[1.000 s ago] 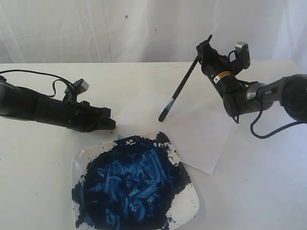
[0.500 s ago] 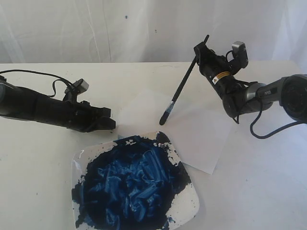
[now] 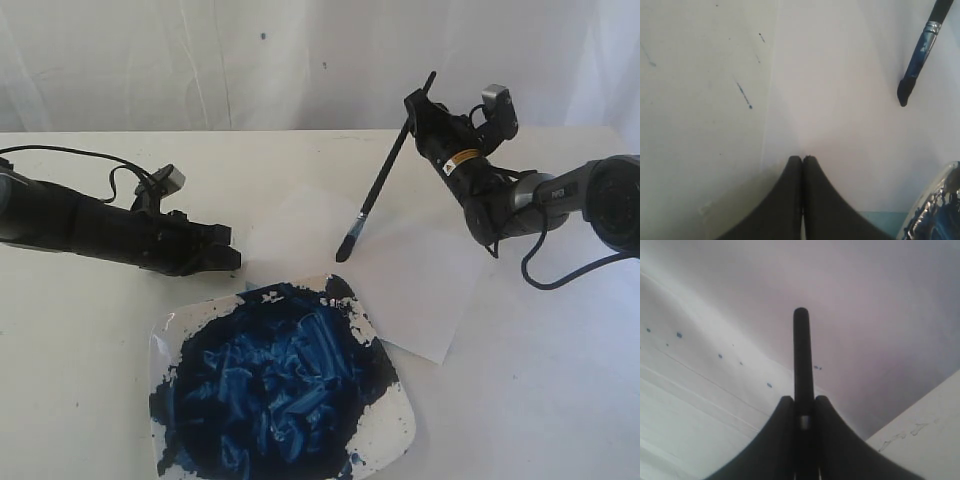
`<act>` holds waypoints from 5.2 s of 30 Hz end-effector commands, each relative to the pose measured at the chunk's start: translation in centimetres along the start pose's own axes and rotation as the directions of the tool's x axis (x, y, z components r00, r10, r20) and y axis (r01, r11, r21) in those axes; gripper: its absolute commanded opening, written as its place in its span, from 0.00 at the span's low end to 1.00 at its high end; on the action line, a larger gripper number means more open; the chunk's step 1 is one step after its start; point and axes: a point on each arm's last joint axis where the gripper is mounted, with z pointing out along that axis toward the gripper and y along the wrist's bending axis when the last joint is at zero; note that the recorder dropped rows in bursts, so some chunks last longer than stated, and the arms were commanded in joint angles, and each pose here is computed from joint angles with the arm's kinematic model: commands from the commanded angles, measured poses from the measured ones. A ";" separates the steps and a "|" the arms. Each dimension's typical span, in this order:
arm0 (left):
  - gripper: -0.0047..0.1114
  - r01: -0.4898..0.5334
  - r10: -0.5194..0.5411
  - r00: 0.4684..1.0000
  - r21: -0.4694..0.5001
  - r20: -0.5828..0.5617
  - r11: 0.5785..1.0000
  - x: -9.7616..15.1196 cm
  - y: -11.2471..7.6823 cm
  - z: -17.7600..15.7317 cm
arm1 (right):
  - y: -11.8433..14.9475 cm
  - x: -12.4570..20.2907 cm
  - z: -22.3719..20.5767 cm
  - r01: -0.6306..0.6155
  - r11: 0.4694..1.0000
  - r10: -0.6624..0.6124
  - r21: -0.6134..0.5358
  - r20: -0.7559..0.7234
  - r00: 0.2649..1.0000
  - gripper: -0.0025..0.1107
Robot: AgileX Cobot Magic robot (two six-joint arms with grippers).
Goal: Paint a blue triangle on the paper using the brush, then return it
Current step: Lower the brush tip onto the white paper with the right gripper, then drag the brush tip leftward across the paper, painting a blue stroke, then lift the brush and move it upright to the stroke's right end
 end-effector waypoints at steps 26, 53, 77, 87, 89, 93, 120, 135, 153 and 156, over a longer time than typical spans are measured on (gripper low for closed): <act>0.04 0.044 -0.046 0.998 -0.042 -0.052 0.998 1.7 1.2 1.1 | -1.2 -2.9 -0.4 0.034 0.999 -0.034 -0.004 0.072 0.997 0.02; 0.04 0.044 -0.046 0.998 -0.042 -0.052 0.998 1.7 1.2 1.1 | -3.5 -6.4 -1.4 0.089 0.994 -0.096 0.057 0.131 0.987 0.02; 0.04 0.044 -0.046 0.998 -0.042 -0.052 0.998 1.7 1.2 1.1 | -4.6 -8.7 -2.1 0.054 0.997 -0.062 0.052 0.186 0.981 0.02; 0.04 0.044 -0.046 0.998 -0.042 -0.052 0.998 1.7 1.2 1.1 | -3.7 -9.1 -2.2 0.006 0.999 0.007 -0.054 0.233 0.972 0.02; 0.04 0.044 -0.046 0.998 -0.042 -0.052 0.998 1.7 1.2 1.1 | -3.4 -9.3 -2.3 -0.014 0.995 0.037 -0.095 0.245 0.969 0.02; 0.04 0.044 -0.046 0.998 -0.042 -0.052 0.998 1.7 1.2 1.1 | -3.0 -9.1 -2.3 -0.048 0.988 0.080 -0.149 0.217 0.973 0.02; 0.04 0.044 -0.046 0.998 -0.042 -0.052 0.998 1.7 1.2 1.1 | -0.7 -6.1 -2.0 -0.075 0.962 0.039 -0.261 -0.143 0.989 0.02; 0.04 0.044 -0.046 0.998 -0.042 -0.052 0.998 1.7 1.2 1.1 | 1.3 -2.6 -1.6 -0.146 0.945 0.053 -0.294 -0.300 0.952 0.02; 0.04 0.044 -0.046 0.998 -0.042 -0.052 0.998 1.7 1.2 1.1 | 1.3 -2.0 -1.9 -0.062 0.942 -0.059 -0.330 -0.345 0.937 0.02; 0.04 0.044 -0.046 0.998 -0.042 -0.052 0.998 1.7 1.2 1.1 | 1.3 -2.0 -1.9 -0.034 0.940 -0.086 -0.339 -0.333 0.939 0.02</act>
